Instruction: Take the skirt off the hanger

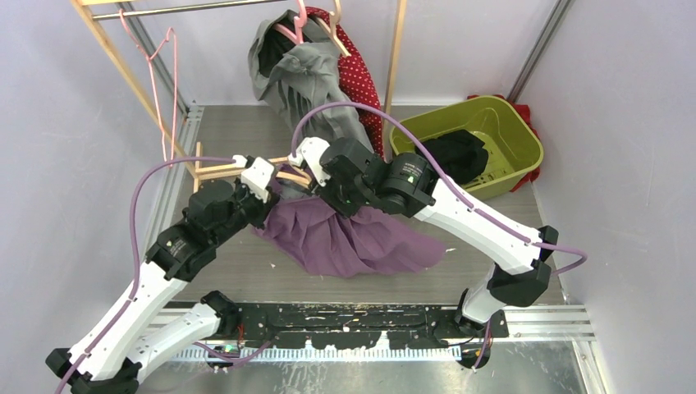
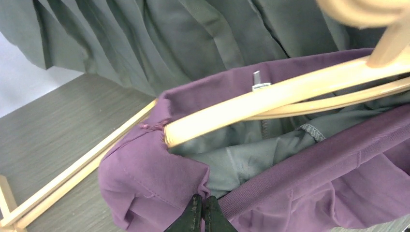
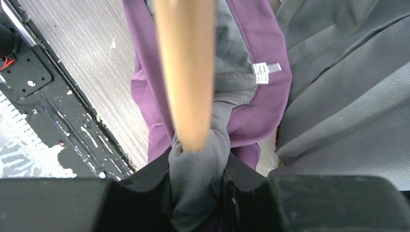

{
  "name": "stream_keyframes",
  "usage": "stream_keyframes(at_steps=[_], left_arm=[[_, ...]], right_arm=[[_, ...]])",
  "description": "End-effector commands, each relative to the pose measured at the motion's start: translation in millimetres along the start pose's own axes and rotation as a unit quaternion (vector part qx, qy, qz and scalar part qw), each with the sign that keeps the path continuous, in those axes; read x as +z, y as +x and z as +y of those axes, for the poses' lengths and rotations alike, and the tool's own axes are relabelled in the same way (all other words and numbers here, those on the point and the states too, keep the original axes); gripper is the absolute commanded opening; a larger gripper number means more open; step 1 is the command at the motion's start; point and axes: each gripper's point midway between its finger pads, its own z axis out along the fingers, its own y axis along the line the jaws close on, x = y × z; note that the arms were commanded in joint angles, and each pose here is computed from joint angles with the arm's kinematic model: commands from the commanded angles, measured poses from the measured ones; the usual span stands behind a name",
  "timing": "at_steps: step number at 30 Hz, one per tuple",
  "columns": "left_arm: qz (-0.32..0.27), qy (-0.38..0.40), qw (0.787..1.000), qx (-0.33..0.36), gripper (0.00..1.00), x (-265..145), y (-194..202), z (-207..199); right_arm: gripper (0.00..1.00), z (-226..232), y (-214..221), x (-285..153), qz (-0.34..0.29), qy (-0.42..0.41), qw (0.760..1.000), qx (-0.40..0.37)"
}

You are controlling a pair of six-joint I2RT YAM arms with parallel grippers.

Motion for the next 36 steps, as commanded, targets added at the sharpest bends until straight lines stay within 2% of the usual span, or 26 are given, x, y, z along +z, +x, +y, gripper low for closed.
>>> stream_keyframes(at_steps=[1,4,8,10,11,14,15,16,20,23,29,36], left_arm=[[0.149,-0.132,0.98,0.018,0.0,-19.2,80.4,46.6],[0.099,-0.154,0.983,0.014,0.0,-28.7,42.9,57.2],[-0.04,-0.102,0.994,0.013,0.0,-54.2,-47.5,47.3],[-0.073,-0.082,0.993,0.032,0.0,-68.9,-76.7,44.0],[-0.081,-0.084,0.993,0.033,0.03,-76.3,-88.5,46.0],[-0.101,-0.068,0.991,0.051,0.33,-99.7,-114.5,43.8],[-0.113,-0.043,0.99,0.066,0.47,-103.4,-119.9,35.8],[-0.123,-0.022,0.988,0.086,0.52,-106.1,-123.1,28.7],[-0.188,0.045,0.972,0.135,0.54,-109.2,-140.8,3.1],[-0.213,0.134,0.956,0.152,0.54,-107.7,-150.3,-28.8],[-0.175,0.274,0.933,0.152,0.54,-89.3,-150.6,-70.7],[-0.185,0.333,0.912,0.154,0.54,-70.9,-152.2,-89.6]], right_arm=[[0.01,-38.4,-41.2,-72.8,-0.129,0.059,0.99,0.018],[0.01,-37.3,-33.9,-70.9,-0.112,0.057,0.992,0.008],[0.01,-31.9,-27.4,-67.6,-0.104,0.044,0.994,0.008],[0.01,-31.4,-26.2,-68.4,-0.102,0.042,0.994,0.008],[0.01,-31.3,-26.2,-69.8,-0.103,0.041,0.994,0.008],[0.01,-30.7,-24.4,-73.4,-0.102,0.037,0.994,0.008],[0.01,-29.4,-22.4,-73.8,-0.1,0.033,0.994,0.008],[0.01,-28.6,-20.9,-73.9,-0.098,0.031,0.995,0.009],[0.01,-23.3,-15.7,-72.5,-0.091,0.018,0.996,0.011],[0.01,-20.2,-16.7,-73.4,-0.093,0.009,0.996,0.012],[0.01,-11.5,-15.4,-74.5,-0.086,-0.018,0.996,0.004],[0.01,-5.3,-7.0,-76.7,-0.078,-0.034,0.996,0.008]])
